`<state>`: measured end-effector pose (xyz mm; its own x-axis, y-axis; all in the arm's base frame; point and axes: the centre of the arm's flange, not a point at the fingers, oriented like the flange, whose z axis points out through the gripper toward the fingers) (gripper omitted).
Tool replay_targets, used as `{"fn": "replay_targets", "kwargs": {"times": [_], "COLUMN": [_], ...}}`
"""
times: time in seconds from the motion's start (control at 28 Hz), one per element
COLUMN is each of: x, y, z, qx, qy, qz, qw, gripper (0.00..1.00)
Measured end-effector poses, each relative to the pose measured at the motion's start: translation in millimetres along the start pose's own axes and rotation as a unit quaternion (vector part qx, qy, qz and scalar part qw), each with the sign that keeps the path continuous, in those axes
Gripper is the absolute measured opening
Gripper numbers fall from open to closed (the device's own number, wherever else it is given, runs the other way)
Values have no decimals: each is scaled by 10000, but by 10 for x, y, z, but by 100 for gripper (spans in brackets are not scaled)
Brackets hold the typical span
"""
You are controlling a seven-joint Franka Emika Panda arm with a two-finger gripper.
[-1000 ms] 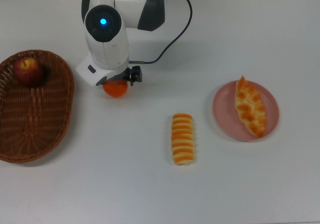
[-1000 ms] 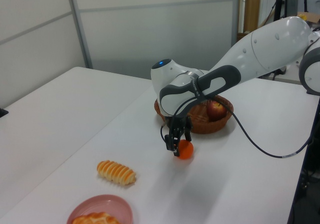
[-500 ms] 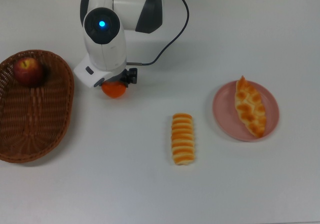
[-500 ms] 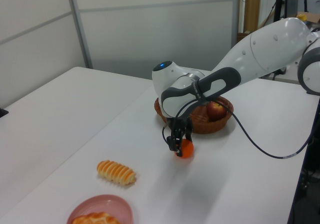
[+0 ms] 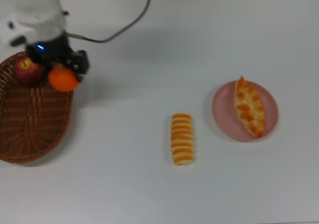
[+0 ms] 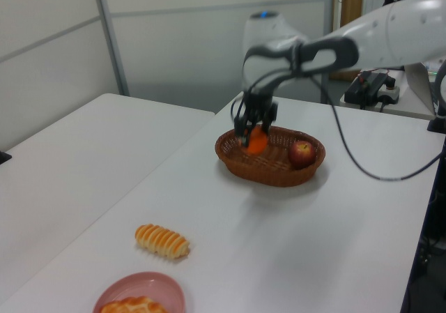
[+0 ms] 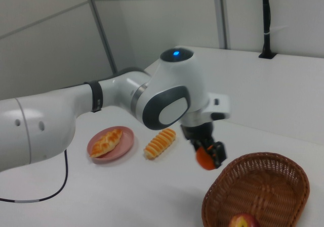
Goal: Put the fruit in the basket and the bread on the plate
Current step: 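Lift the orange into the wicker basket beside the apple and release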
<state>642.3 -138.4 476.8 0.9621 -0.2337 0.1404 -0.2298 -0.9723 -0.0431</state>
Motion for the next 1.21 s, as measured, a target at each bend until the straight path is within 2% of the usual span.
{"fn": "replay_targets", "kwargs": {"times": [0.21,0.32,0.57,0.93,1.07,1.11,1.21], "x": [122,193,296,272,250,246,251], "y": [484,627,804,802,742,706,595], "z": [-67,150,1013,1168,1212,1222,1202], "qx": [-57,-103,-310,-354,-493,-516,-507], "qy": [431,567,511,393,329,306,302], "qz": [358,435,384,333,150,99,15], "qw": [9984,9974,9975,9980,9981,9982,9983], "gripper": [82,82,82,82,93,99,100]}}
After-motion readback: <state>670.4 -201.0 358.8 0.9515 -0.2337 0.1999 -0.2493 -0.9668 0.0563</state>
